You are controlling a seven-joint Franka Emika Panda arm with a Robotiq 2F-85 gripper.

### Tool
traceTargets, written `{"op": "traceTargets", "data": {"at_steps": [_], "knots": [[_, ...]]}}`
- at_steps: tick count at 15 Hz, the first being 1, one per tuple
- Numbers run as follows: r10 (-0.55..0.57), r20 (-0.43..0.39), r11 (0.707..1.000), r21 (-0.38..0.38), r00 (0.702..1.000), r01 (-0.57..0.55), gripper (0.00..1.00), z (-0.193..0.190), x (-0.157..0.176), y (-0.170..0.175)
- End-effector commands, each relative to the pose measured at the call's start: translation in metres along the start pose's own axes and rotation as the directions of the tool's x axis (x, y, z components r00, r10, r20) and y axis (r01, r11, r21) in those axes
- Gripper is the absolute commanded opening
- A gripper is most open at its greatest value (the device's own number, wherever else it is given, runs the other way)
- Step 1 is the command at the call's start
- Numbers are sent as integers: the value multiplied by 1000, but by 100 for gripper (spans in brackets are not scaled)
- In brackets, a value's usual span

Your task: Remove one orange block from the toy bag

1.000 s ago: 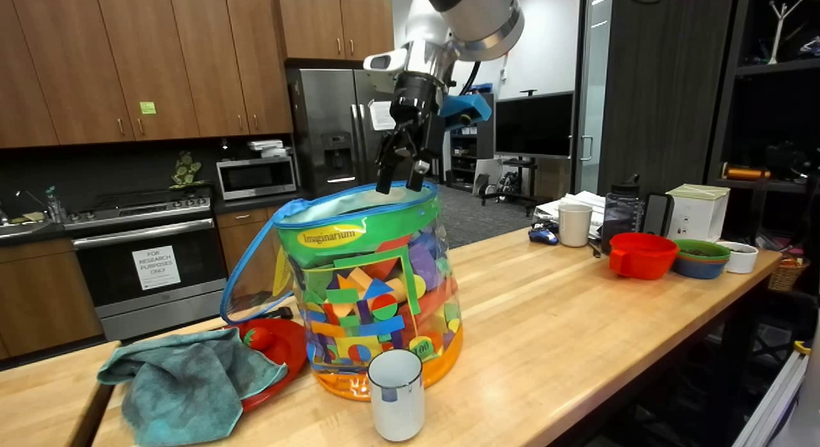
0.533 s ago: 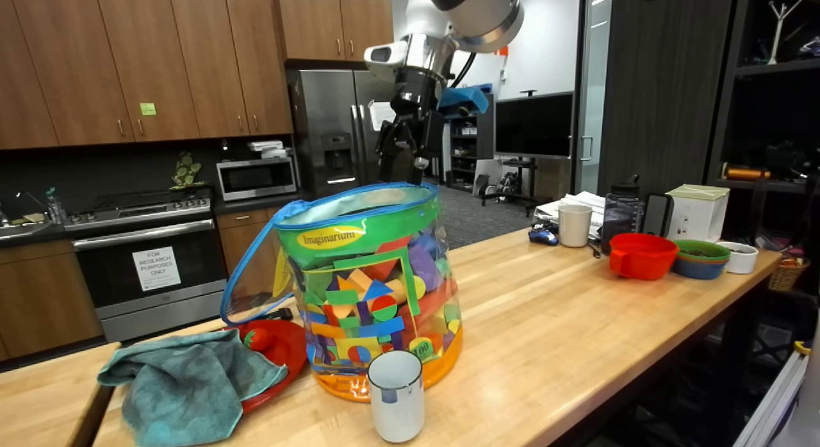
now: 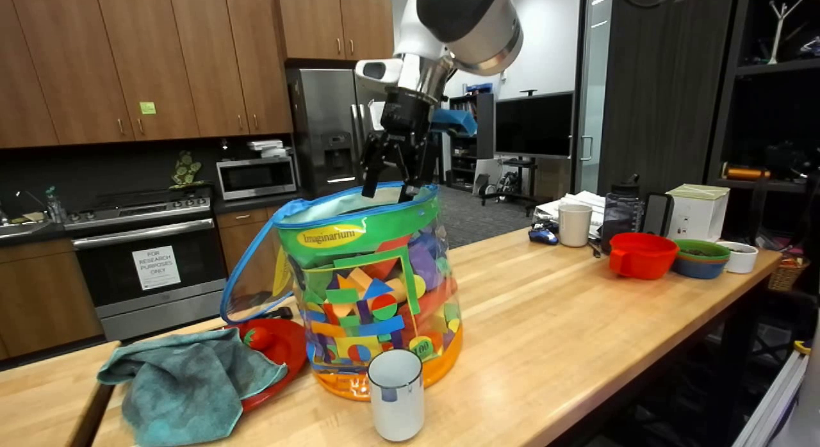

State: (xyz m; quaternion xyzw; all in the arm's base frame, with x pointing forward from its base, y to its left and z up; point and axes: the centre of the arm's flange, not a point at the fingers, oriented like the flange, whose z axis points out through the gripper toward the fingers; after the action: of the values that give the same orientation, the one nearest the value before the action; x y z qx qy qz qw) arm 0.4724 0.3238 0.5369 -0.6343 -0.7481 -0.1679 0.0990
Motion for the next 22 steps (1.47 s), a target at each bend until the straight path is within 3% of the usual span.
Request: {"op": "traceTargets", "data": {"at_steps": [1,4,7,14,17,22], "knots": [[-65,26,997,-40,998,66,100,5,-9,-17],[-90,124,996,18,988,89,100,7,-27,-18],[-103,212,995,10,972,104,100,-4,-43,-22],[-120,286,991,-29,951,133,100,-20,-54,-16],[-108,283,992,-34,953,123,100,-22,-54,-13],[-156,238,986,-13,959,163,100,-14,-25,-15]]}}
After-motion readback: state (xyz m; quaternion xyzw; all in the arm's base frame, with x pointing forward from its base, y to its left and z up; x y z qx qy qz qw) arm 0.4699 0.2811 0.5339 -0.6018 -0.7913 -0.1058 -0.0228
